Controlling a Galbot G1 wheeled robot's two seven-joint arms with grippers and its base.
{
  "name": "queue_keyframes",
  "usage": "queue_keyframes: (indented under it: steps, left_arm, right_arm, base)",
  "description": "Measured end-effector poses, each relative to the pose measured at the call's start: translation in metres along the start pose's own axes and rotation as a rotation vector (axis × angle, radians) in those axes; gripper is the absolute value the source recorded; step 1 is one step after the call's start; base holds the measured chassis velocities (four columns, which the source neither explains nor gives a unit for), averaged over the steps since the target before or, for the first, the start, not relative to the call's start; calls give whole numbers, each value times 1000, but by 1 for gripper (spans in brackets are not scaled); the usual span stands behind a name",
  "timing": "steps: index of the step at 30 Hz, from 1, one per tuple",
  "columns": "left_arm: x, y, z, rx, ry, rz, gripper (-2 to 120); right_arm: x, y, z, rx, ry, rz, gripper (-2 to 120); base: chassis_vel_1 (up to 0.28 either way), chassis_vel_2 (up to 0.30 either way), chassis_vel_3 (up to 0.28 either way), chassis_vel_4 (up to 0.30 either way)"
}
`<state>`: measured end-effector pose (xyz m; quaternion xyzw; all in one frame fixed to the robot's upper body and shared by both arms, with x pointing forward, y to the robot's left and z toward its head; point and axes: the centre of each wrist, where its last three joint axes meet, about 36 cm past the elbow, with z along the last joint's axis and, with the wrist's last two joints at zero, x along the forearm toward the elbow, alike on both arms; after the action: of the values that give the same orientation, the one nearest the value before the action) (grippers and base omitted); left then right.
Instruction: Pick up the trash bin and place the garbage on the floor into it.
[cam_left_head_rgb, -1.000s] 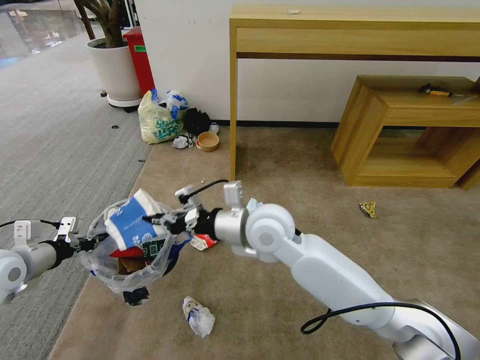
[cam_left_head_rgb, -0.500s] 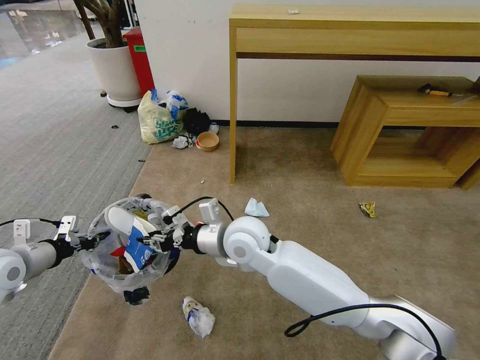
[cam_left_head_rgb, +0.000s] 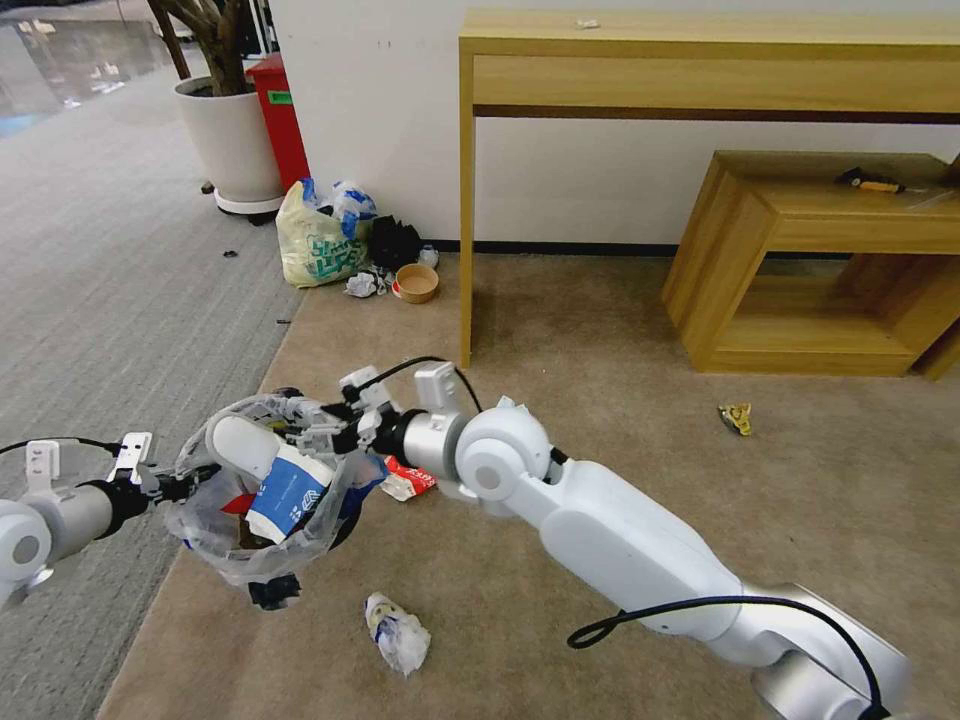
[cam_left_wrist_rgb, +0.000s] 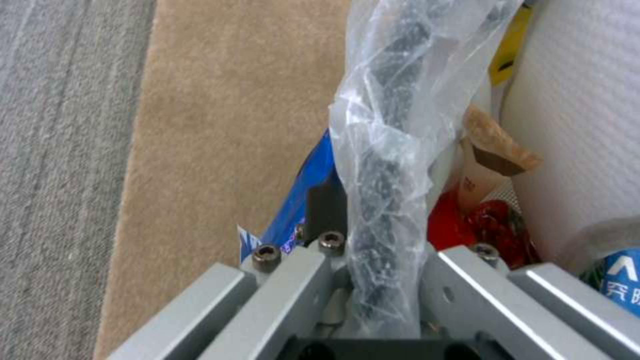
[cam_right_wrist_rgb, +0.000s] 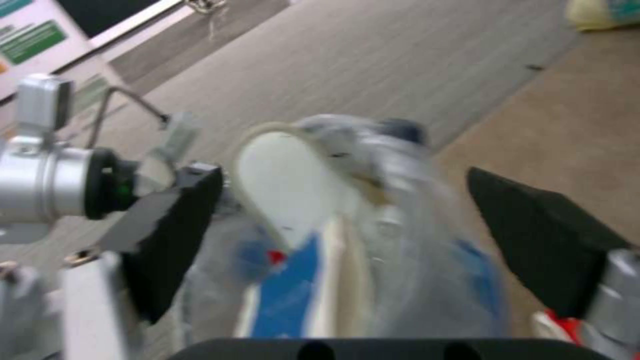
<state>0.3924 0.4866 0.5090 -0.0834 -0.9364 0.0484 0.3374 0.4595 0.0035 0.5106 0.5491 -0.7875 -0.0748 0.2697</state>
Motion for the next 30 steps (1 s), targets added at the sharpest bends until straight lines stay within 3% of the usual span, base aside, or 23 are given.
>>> queue_keyframes:
  steps: [14,20,26,29,30]
  left_arm:
    - [1,-1,1,1,-3,7,0]
    - [2,2,4,11,-1,-2,0]
    - [4,16,7,27,5,-29,0]
    - [6,20,6,30,2,-37,0]
    - [6,20,6,30,2,-37,0]
  right_arm:
    - [4,-7,-20,30,-95,87,100]
    - [30,-12,-26,32,-169,121,100]
    - [68,-43,5,-3,-150,238,100]
    - [83,-67,47,-49,-67,305,100]
    - [83,-67,47,-49,-67,305,100]
  base:
    - [0,0,0,0]
    - [0,0,0,0]
    - [0,0,0,0]
    - [0,0,0,0]
    - [0,0,0,0]
